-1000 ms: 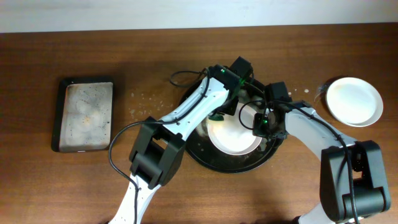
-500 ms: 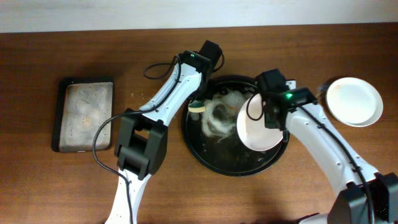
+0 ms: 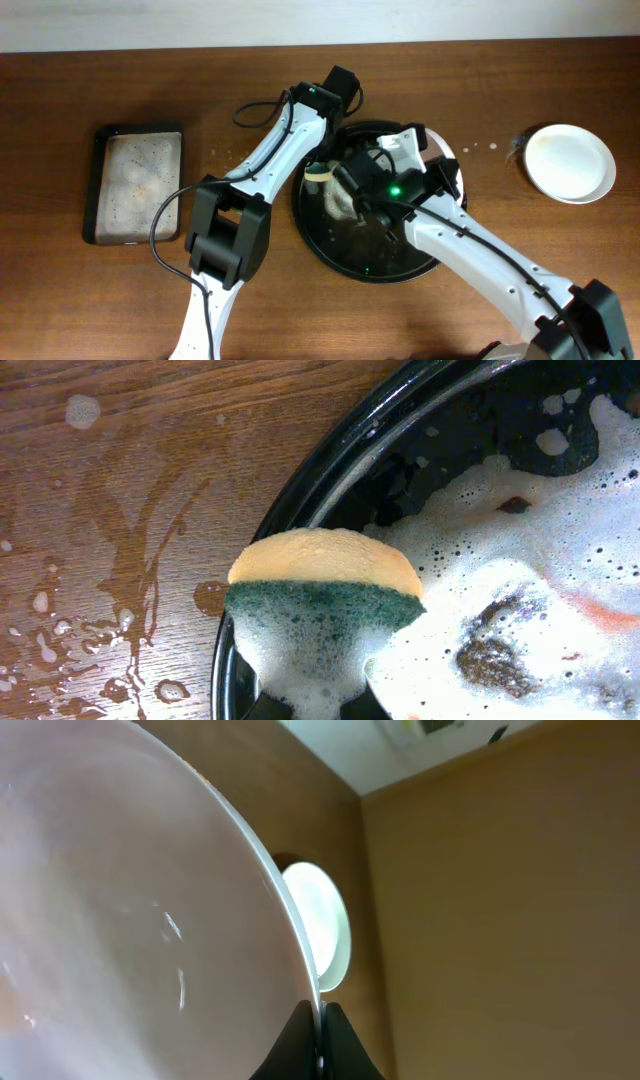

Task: Clean dirty plates on tray and stack at the side
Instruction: 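Scrub the tilted plate with the sponge in the left gripper, then return the sponge to the metal tray with the left gripper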

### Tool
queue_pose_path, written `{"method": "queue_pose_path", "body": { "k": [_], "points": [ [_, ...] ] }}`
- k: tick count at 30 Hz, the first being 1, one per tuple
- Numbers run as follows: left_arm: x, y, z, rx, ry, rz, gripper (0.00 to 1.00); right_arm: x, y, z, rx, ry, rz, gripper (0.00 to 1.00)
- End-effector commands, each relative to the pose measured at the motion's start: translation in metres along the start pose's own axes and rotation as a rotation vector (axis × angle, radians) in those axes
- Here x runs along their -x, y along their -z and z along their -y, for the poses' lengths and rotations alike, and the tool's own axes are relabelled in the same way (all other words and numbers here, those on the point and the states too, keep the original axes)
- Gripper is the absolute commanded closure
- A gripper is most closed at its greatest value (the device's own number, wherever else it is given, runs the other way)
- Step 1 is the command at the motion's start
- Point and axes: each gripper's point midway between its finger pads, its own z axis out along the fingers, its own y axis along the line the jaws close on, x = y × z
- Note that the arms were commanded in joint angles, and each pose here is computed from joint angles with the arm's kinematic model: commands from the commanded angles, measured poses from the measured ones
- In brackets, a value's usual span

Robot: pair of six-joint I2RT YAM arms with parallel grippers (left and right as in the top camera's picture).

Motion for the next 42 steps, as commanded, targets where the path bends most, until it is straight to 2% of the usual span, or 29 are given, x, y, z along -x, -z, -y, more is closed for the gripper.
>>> {"method": "queue_pose_path", "body": {
  "k": [1,24,26,31,34,36,39,42],
  "points": [
    [0.012,0.026,0.002,-0.026,0.002,0.059,0.99,0.016,0.016,0.023,-0.095,-0.032,0.080,0.96],
    [0.011,0.028,0.001,-0.029,0.004,0.055,1.00,0.014,0.017,0.019,-0.073,-0.034,0.078,0.96],
    [0.014,0.039,-0.006,-0.033,0.018,0.074,1.00,0.014,0.017,0.019,-0.072,-0.034,0.078,0.96],
    [0.027,0.103,-0.025,-0.066,0.040,0.192,1.00,0.014,0.017,0.017,-0.064,-0.049,0.075,0.96],
    [0.025,0.115,-0.032,-0.054,0.046,0.207,1.00,0.013,0.017,0.015,-0.052,-0.049,0.072,0.96],
    [0.022,0.114,-0.054,0.003,0.072,0.188,1.00,0.013,0.017,0.015,-0.051,-0.049,0.071,0.96],
    [0.013,0.131,-0.114,0.091,0.157,0.167,1.00,0.013,0.017,0.015,-0.051,-0.048,0.071,0.96],
    [-0.005,0.165,-0.213,0.156,0.325,0.169,1.00,0.013,0.017,0.015,-0.051,-0.048,0.071,0.96]
  ]
}}
